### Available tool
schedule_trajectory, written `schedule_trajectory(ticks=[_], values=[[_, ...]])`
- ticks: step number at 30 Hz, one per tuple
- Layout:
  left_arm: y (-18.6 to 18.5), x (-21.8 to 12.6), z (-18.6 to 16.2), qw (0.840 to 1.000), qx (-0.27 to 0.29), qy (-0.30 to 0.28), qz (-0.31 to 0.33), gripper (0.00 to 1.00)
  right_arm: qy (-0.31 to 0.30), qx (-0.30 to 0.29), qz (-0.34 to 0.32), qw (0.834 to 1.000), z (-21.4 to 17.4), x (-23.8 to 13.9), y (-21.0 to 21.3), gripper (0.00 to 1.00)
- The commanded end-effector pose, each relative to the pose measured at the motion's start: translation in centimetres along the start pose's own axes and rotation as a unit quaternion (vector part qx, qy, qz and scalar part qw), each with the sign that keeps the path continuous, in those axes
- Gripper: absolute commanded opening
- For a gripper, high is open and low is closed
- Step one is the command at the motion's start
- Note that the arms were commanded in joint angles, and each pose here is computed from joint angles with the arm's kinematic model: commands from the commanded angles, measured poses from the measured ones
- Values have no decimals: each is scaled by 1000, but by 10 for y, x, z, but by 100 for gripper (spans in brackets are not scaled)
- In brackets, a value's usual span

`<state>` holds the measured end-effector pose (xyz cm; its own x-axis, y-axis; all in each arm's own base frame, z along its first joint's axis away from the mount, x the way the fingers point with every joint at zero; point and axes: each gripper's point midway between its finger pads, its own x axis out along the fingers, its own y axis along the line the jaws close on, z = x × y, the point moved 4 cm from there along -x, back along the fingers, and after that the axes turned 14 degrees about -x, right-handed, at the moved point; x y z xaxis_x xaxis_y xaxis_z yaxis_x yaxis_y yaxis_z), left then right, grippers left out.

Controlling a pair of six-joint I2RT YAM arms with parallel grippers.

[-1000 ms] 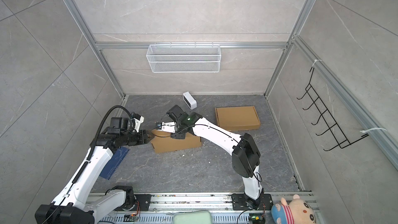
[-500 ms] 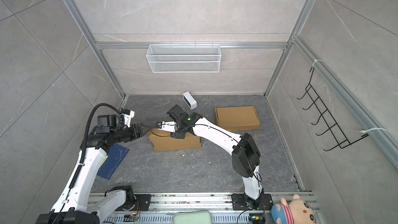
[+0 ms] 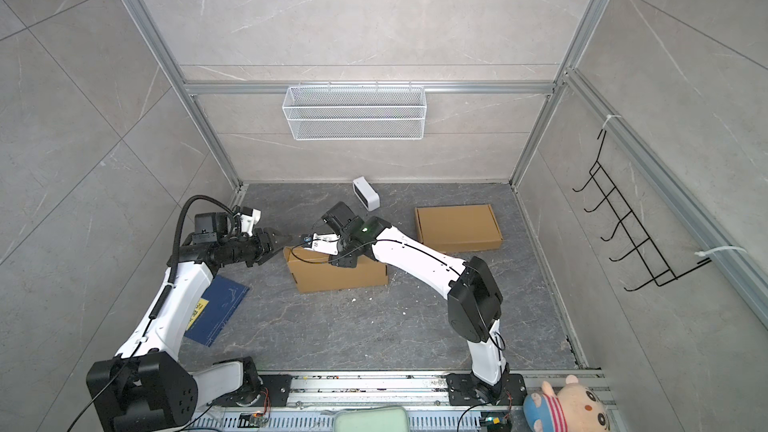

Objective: Fold the paper box

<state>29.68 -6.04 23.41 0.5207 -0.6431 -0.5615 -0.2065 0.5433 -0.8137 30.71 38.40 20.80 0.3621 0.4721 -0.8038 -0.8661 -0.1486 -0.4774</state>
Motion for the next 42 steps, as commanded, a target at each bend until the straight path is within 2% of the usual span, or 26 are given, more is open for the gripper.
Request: schedule_trajectory(ticks=[1,8,16,26,35,42], values=[[-10,0,7,1000,16,4,-16,52,6,12,14,1000,-5,1,7,48],[-7,6,11,1000,9,10,-15,46,6,13,16,1000,-4,1,10,46],[0,6,-4,999,-10,21,-24,37,9,16,1,1000,-3,0,10,46],[20,8,-16,1000,-12,25,8,36,13,16,-5,1000,-3,-3,11,51],[33,9,-21,998,-9,37,43,31,5,8,-17,1000,5,-15,9,51],[41,11,-23,998,-12,34,55,27,16,9,-10,1000,0,-3,15,49]])
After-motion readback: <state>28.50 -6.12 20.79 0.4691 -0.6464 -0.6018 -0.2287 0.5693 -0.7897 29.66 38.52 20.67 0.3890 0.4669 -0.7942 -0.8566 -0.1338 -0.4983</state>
